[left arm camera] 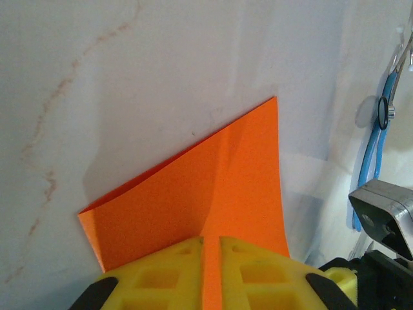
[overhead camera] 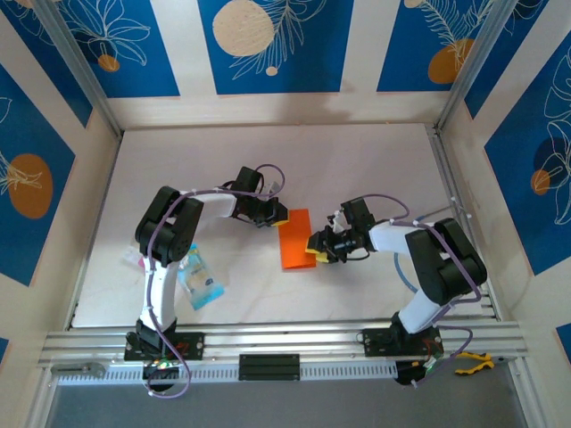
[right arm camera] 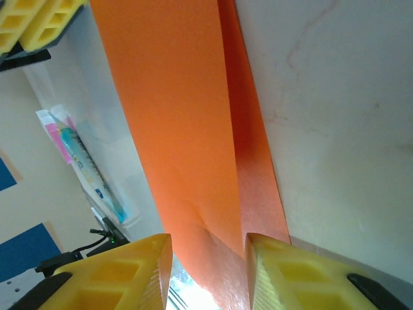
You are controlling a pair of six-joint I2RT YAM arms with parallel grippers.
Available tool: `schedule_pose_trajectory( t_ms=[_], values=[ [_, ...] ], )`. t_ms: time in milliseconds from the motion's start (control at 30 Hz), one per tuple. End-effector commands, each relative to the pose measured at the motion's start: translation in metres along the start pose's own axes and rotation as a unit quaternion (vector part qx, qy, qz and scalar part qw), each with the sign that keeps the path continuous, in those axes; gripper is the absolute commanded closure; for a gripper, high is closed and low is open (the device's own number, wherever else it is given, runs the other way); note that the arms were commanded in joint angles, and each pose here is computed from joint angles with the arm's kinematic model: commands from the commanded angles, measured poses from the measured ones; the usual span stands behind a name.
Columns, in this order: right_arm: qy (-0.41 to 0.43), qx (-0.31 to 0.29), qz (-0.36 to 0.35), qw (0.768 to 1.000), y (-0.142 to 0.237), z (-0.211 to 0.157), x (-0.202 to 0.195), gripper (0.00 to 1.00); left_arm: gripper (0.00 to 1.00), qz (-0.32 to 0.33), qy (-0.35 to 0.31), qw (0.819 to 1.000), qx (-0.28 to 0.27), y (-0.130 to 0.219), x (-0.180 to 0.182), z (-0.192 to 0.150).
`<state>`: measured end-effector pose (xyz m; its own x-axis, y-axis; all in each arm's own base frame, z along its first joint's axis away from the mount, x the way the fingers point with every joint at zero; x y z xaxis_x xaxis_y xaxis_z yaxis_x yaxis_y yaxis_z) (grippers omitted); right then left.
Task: Fold a paper plane with a square sheet of paper (pick it up from the middle)
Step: Fold the triangle a second time at the center of the table.
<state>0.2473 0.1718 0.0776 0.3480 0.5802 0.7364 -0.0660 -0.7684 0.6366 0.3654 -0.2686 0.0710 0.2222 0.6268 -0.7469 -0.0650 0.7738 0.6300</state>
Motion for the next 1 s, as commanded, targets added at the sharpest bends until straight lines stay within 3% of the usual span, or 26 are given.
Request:
schedule_pose_trajectory(
  t_ms=[0, 500, 967],
  values=[
    [0.011, 0.018, 0.030, 0.999, -0.001, 0.007, 0.011, 0.65, 0.85, 0.019, 0.008, 1.000, 0.009, -0.004, 0.011, -0.004],
    [0.006, 0.021, 0.038, 0.999, -0.004, 0.024, 0.006, 0.66, 0.84, 0.014, 0.003, 1.000, 0.013, -0.005, 0.010, -0.002],
    [0.018, 0.031, 0.059, 0.998, -0.007, 0.035, 0.007, 0.80, 0.82, 0.004, -0.003, 1.000, 0.010, -0.005, 0.006, 0.000]
  ],
)
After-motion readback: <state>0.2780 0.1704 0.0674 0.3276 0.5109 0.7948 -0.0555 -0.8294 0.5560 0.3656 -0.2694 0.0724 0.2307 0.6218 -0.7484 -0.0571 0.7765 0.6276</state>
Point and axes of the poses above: each hand's point on the last joint's axis, 136 mm out from that joint toward the fingers, its own y axis back along the fingers, its own x axis along the line the jaws close on, z = x × y, the point moved 7 cm from there along y, back along the fingers, and after that the axes turned 7 degrees about -y, right-handed, at the moved point
